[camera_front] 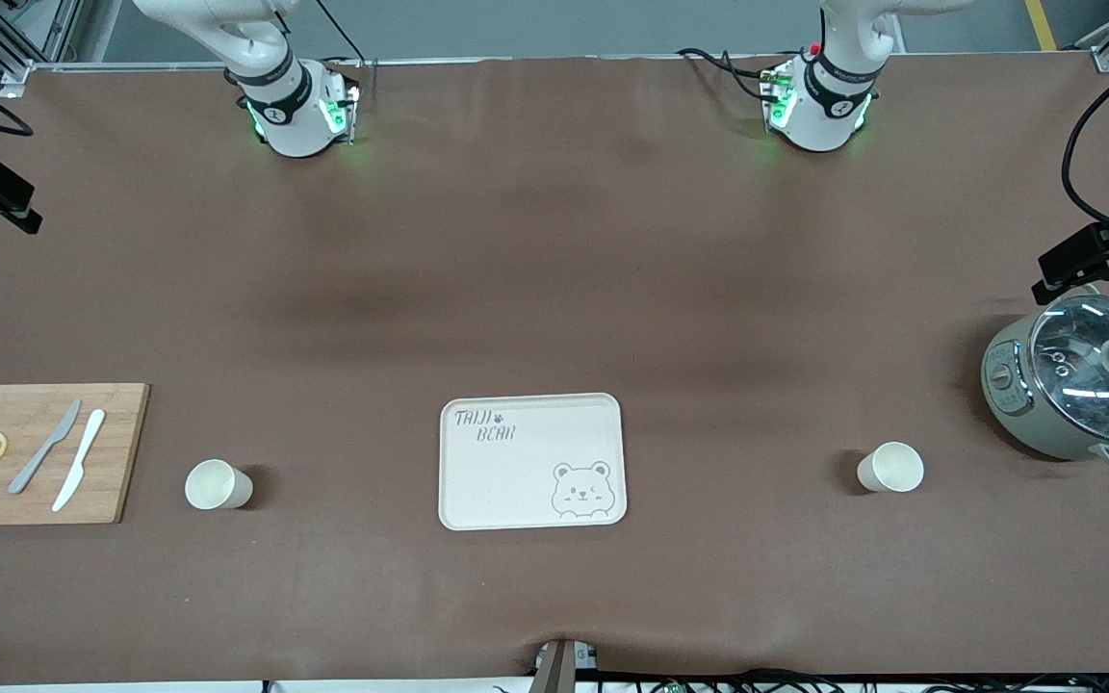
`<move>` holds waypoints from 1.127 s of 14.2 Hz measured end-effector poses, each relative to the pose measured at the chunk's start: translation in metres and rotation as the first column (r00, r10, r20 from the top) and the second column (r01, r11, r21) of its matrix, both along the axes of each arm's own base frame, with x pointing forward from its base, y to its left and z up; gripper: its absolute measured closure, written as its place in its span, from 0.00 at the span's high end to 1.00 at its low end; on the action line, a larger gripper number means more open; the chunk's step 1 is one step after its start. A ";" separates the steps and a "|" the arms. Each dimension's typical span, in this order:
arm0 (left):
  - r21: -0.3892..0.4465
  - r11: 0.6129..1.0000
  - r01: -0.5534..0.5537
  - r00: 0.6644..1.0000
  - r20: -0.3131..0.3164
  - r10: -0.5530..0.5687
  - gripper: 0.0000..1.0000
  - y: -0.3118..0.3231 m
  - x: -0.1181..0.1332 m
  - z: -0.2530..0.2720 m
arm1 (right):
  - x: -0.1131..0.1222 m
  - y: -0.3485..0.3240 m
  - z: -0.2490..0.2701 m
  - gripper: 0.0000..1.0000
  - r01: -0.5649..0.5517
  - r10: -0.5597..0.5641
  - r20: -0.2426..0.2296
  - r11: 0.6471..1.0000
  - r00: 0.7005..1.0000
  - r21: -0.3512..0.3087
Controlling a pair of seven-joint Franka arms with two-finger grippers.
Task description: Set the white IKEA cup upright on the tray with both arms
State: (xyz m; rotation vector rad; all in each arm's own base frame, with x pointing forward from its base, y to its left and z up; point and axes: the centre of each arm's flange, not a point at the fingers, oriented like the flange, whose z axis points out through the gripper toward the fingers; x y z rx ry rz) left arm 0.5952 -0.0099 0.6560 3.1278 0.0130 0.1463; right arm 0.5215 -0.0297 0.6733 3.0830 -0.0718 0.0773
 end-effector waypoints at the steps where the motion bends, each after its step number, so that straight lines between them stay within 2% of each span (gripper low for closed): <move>1: 0.000 1.000 0.000 1.000 0.000 0.000 1.00 0.000 0.000 0.000 | 0.000 0.000 0.000 1.00 0.000 0.000 0.003 1.000 1.000 0.000; 16: 0.004 0.999 -0.053 0.998 -0.015 0.053 1.00 0.032 0.002 -0.008 | 0.005 0.002 -0.003 1.00 -0.004 0.004 0.007 1.000 1.000 -0.002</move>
